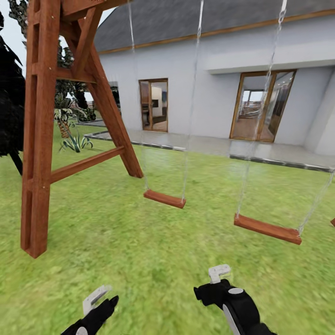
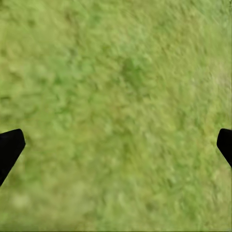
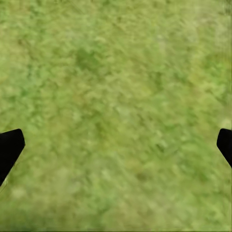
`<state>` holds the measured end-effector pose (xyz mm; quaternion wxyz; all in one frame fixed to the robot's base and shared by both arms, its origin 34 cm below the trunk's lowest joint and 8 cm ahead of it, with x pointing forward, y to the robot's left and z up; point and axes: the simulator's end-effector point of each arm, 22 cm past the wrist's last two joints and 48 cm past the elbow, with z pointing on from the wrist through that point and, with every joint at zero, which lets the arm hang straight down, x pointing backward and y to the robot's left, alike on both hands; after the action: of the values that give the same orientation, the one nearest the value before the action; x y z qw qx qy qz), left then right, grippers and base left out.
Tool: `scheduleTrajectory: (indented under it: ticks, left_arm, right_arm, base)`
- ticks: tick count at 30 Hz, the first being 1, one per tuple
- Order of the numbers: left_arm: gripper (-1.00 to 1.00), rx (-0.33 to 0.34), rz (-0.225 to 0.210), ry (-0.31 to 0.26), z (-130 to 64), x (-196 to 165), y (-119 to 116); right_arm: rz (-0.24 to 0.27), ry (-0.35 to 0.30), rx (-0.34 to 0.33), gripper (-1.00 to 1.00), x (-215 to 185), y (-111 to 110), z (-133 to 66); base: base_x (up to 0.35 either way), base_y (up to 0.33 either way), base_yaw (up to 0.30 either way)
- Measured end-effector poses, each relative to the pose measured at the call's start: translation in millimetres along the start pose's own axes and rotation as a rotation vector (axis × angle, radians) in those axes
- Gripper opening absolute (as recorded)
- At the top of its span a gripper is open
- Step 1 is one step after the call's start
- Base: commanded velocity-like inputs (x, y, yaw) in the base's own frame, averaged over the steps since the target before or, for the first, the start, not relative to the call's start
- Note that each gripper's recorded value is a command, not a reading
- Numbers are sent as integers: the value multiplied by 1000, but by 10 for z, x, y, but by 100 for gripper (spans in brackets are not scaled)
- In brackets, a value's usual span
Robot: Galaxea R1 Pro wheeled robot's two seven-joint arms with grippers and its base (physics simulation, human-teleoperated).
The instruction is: Take the three Easter eggs out of the wicker basket on the lawn in the garden, then place them on the lawn next to a single tree (choose any tree) so that all three eggs are next to the same tree and none are left in the basket.
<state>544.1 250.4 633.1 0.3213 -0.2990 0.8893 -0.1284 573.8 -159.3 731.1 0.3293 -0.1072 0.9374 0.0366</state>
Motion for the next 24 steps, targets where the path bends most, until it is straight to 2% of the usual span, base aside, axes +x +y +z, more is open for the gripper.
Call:
scheduleTrajectory:
  ticks: [2, 5, 7, 12, 14, 16, 19, 20, 24]
  left_arm:
    - [100, -14, -3, -36, -30, -221, 146]
    - [100, -12, 3, -74, -47, -473, 186]
    - [100, -7, 6, -87, -48, -559, 169]
    - [100, -8, 4, -102, -23, -700, 168]
    - [100, -12, -17, -107, 4, -788, 209]
    - [100, -9, -72, -116, 47, -941, 275]
    - [100, 0, -107, -117, 77, -1002, 285]
    - [100, 13, -117, -101, 89, -894, 280]
    - [100, 29, -98, -73, 109, -720, 226]
  right_arm:
    - [9, 15, -27, 100, -228, 172, 70]
    - [4, 35, -47, 100, -533, 311, 200]
    - [-2, 39, -54, 100, -628, 361, 236]
    - [-32, 33, -94, 100, -829, 656, 251]
    - [-43, 32, -101, 100, -849, 717, 250]
    - [-66, 31, -111, 100, -861, 807, 245]
    - [-85, 31, -118, 100, -861, 872, 244]
    - [-100, 30, -123, 100, -862, 923, 242]
    - [-110, 30, -124, 100, -849, 945, 251]
  base:
    - [0, 280, 286]
    - [0, 280, 286]
    - [0, 280, 286]
    - [0, 280, 285]
    - [0, 280, 265]
    - [0, 280, 229]
    - [0, 280, 185]
    - [0, 280, 150]
    - [0, 280, 190]
